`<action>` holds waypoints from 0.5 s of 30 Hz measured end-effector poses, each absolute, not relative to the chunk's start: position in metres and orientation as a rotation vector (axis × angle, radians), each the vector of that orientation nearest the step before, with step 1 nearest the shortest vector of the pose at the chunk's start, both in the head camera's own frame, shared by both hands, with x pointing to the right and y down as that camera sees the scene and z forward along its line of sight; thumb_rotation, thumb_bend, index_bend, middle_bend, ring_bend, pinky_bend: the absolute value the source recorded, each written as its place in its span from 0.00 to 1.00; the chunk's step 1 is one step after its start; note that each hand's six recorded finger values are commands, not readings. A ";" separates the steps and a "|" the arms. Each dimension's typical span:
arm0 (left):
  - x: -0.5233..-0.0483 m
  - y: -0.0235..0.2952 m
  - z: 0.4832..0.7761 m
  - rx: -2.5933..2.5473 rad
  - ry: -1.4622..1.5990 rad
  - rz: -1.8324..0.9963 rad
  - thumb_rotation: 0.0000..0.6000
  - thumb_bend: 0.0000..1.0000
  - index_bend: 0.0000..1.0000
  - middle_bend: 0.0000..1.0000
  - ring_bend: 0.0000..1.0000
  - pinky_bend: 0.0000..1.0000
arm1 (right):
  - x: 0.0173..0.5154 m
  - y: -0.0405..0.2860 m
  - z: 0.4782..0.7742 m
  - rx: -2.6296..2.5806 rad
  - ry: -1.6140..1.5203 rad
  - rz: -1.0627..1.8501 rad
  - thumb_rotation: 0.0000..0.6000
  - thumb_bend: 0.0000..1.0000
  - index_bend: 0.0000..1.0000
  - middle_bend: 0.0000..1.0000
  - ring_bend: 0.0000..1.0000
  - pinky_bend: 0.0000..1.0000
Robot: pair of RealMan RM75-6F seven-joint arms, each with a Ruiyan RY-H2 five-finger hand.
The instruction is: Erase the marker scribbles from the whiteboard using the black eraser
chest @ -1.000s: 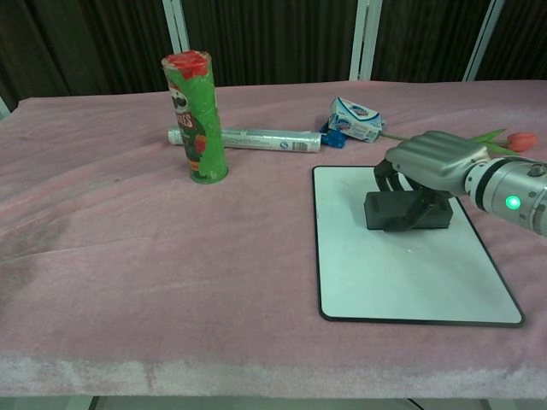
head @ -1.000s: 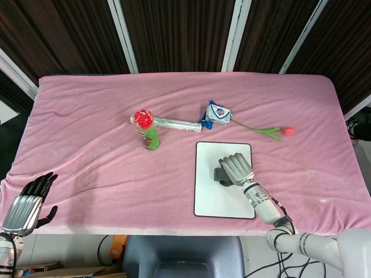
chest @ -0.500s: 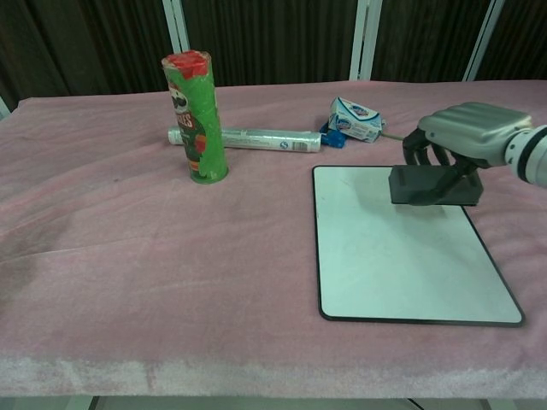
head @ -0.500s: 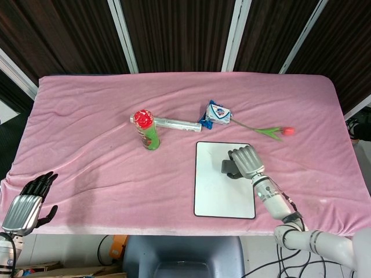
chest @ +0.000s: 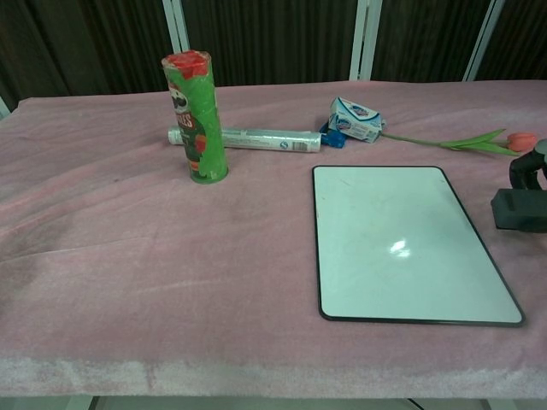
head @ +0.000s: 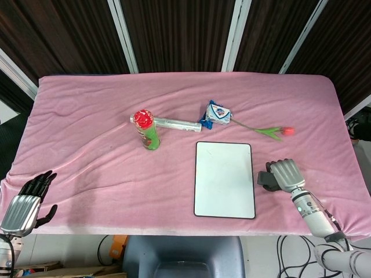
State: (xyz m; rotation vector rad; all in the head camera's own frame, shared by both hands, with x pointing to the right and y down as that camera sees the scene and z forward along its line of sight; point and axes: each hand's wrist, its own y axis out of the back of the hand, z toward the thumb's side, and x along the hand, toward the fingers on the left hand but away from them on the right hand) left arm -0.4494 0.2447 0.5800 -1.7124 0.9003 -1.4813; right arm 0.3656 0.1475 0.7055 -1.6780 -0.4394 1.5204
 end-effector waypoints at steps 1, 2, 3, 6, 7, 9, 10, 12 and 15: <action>-0.450 0.244 0.581 -1.713 0.902 -1.486 1.00 0.39 0.00 0.03 0.07 0.16 | 0.372 0.148 0.708 -1.683 -0.449 1.529 1.00 0.42 0.93 0.72 0.60 0.68; -0.451 0.244 0.581 -1.712 0.903 -1.490 1.00 0.39 0.00 0.03 0.07 0.16 | 0.375 0.149 0.711 -1.689 -0.454 1.533 1.00 0.42 0.90 0.72 0.58 0.67; -0.451 0.244 0.582 -1.709 0.904 -1.495 1.00 0.39 0.00 0.03 0.07 0.16 | 0.378 0.151 0.713 -1.694 -0.455 1.536 1.00 0.42 0.85 0.71 0.57 0.66; -0.452 0.244 0.583 -1.704 0.902 -1.508 1.00 0.40 0.00 0.03 0.07 0.16 | 0.380 0.155 0.720 -1.709 -0.441 1.535 1.00 0.42 0.63 0.57 0.50 0.59; -0.452 0.244 0.583 -1.705 0.901 -1.510 1.00 0.40 0.00 0.03 0.07 0.16 | 0.380 0.157 0.722 -1.720 -0.443 1.534 1.00 0.42 0.55 0.52 0.47 0.56; -0.452 0.244 0.583 -1.706 0.900 -1.511 1.00 0.39 0.00 0.03 0.07 0.16 | 0.379 0.158 0.723 -1.741 -0.451 1.533 1.00 0.42 0.40 0.44 0.41 0.49; -0.452 0.244 0.583 -1.706 0.899 -1.511 1.00 0.39 0.00 0.03 0.07 0.16 | 0.379 0.158 0.723 -1.751 -0.458 1.534 1.00 0.42 0.32 0.39 0.37 0.46; -0.452 0.244 0.583 -1.708 0.898 -1.513 1.00 0.40 0.00 0.03 0.07 0.16 | 0.381 0.158 0.723 -1.760 -0.460 1.541 1.00 0.42 0.18 0.31 0.30 0.38; -0.453 0.243 0.584 -1.709 0.900 -1.521 1.00 0.39 0.00 0.03 0.07 0.16 | 0.382 0.159 0.721 -1.774 -0.456 1.552 1.00 0.41 0.06 0.22 0.21 0.32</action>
